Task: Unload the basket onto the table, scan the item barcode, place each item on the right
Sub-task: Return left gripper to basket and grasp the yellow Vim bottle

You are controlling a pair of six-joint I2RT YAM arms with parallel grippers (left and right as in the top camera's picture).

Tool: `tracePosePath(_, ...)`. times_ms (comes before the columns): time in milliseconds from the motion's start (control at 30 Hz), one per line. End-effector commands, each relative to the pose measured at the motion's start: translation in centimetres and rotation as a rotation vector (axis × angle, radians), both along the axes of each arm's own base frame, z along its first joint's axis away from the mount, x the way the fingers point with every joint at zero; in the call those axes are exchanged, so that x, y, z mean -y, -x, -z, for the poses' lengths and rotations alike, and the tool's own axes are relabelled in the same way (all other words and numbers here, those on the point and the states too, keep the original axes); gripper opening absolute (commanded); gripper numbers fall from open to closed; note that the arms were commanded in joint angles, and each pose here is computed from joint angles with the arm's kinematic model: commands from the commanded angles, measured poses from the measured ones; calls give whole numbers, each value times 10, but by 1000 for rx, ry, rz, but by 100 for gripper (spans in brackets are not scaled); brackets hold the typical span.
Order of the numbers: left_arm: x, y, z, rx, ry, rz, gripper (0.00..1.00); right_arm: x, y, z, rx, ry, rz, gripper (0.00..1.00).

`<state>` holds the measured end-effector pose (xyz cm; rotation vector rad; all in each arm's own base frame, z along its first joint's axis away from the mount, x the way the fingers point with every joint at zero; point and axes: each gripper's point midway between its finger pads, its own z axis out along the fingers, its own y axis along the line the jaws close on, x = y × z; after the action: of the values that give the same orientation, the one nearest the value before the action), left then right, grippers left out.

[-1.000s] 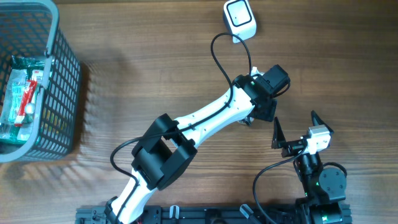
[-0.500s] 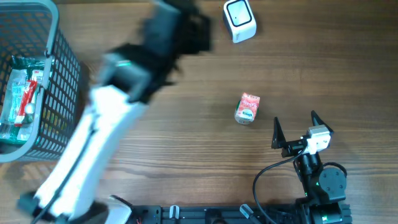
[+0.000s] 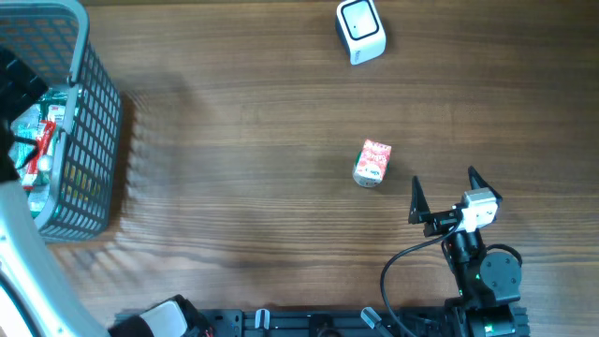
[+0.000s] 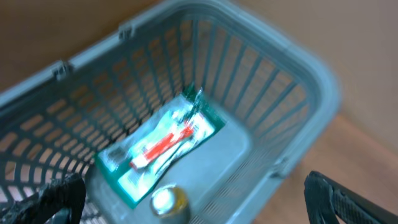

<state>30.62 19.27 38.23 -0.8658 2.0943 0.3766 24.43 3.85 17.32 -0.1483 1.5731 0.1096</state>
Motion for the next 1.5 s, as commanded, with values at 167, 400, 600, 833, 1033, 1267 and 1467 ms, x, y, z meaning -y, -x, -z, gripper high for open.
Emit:
tracePosePath(167,-20,-14,121,-477,137,175,100,0,0,-2,8,0,-4,99)
tracePosePath(400,-49,2,153,-590,189,204,100,0,0,-2,8,0,-4,100)
tracePosePath(600,-58,14,192,-552,367,315,100,0,0,-2,8,0,-4,100)
tracePosePath(833,-62,-8,198,-342,420,431,100,0,0,-2,8,0,-4,100)
tracePosePath(1033,-61,-7,206,-394,344,569,99,0,0,-2,8,0,-4,100)
tracePosePath(1267,-40,13,250,-478,401,674,90,0,0,-2,8,0,-4,100)
tracePosePath(1467,-45,8,256,-463,374,672,63,0,0,-2,8,0,-4,100)
